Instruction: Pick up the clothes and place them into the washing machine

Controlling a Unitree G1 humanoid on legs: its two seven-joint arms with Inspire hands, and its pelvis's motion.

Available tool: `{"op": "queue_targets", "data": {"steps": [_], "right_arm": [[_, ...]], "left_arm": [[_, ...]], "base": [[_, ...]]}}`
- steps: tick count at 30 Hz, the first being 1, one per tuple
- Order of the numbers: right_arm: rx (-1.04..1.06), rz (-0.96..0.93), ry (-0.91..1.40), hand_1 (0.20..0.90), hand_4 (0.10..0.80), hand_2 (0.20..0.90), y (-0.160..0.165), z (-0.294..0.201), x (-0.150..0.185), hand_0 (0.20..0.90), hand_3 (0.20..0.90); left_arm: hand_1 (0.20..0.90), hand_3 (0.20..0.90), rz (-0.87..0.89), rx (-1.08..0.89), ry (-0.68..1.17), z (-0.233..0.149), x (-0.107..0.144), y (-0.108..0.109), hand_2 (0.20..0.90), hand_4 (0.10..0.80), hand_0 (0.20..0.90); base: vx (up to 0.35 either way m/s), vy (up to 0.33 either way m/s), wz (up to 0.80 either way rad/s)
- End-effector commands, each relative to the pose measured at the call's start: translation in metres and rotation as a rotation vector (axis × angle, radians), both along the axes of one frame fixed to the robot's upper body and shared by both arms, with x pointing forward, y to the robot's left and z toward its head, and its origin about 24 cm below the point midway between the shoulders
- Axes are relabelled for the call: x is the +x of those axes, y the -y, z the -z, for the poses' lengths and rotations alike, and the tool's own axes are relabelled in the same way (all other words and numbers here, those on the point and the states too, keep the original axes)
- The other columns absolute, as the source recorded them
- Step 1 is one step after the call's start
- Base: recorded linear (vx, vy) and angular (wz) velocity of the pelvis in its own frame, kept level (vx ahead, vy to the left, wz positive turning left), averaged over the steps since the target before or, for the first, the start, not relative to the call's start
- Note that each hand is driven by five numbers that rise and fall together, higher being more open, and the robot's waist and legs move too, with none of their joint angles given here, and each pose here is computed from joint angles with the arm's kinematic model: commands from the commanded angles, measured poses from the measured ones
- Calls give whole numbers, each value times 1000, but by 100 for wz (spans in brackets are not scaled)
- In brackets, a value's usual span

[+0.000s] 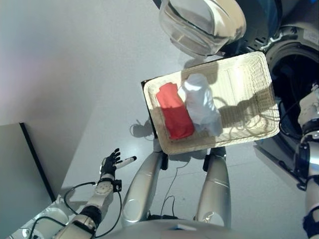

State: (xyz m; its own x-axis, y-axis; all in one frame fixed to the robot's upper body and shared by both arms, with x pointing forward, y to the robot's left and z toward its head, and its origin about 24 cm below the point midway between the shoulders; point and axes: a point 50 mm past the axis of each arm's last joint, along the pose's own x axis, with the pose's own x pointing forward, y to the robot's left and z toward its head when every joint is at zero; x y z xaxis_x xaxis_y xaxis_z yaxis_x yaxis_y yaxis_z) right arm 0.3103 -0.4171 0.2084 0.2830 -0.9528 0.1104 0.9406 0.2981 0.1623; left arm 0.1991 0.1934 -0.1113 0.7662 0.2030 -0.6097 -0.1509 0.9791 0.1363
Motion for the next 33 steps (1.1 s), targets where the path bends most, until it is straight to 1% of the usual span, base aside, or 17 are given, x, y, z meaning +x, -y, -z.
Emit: {"op": "queue_targets", "data": {"steps": [1, 6, 7, 8, 9, 12, 26, 32, 33], "right_arm": [[-275, 167, 140, 200, 300, 200, 32, -87, -44, 200, 200], [-318, 179, 141, 200, 300, 200, 31, -99, -46, 200, 200], [-324, 176, 143, 214, 310, 214, 30, -101, -45, 214, 214], [-324, 174, 143, 345, 404, 345, 30, -101, -45, 345, 345], [-325, 168, 132, 900, 800, 900, 29, -100, -44, 900, 900], [-296, 90, 125, 900, 800, 900, 27, -94, -35, 900, 900], [-250, 35, 89, 900, 800, 900, 20, -69, -22, 900, 900], [-235, -41, 72, 900, 800, 900, 7, -55, -8, 900, 900], [-217, -92, 61, 900, 800, 900, -4, -43, 3, 900, 900]], "left_arm": [[900, 900, -62, 82, -94, 13, -31, -30, 900, 800, 900], [900, 900, -48, 76, -84, 12, -30, -28, 900, 800, 900], [900, 900, -43, 73, -76, 11, -28, -26, 900, 800, 900], [900, 900, -41, 73, -75, 11, -28, -26, 900, 800, 900], [900, 900, -39, 76, -77, 11, -27, -26, 900, 800, 900], [900, 900, -45, 70, -79, 11, -25, -25, 900, 800, 900], [900, 900, -53, 77, -75, 10, -22, -27, 900, 800, 900], [900, 900, -67, 80, -73, 9, -21, -30, 900, 800, 900], [900, 900, -71, 80, -76, 9, -21, -31, 900, 800, 900]], "base": [[36, 6, -3], [38, -6, -5], [25, -9, -7], [36, -16, -6], [37, -24, -1], [26, -23, 0], [8, -15, 0], [0, 0, 0], [0, 0, 0]]}}
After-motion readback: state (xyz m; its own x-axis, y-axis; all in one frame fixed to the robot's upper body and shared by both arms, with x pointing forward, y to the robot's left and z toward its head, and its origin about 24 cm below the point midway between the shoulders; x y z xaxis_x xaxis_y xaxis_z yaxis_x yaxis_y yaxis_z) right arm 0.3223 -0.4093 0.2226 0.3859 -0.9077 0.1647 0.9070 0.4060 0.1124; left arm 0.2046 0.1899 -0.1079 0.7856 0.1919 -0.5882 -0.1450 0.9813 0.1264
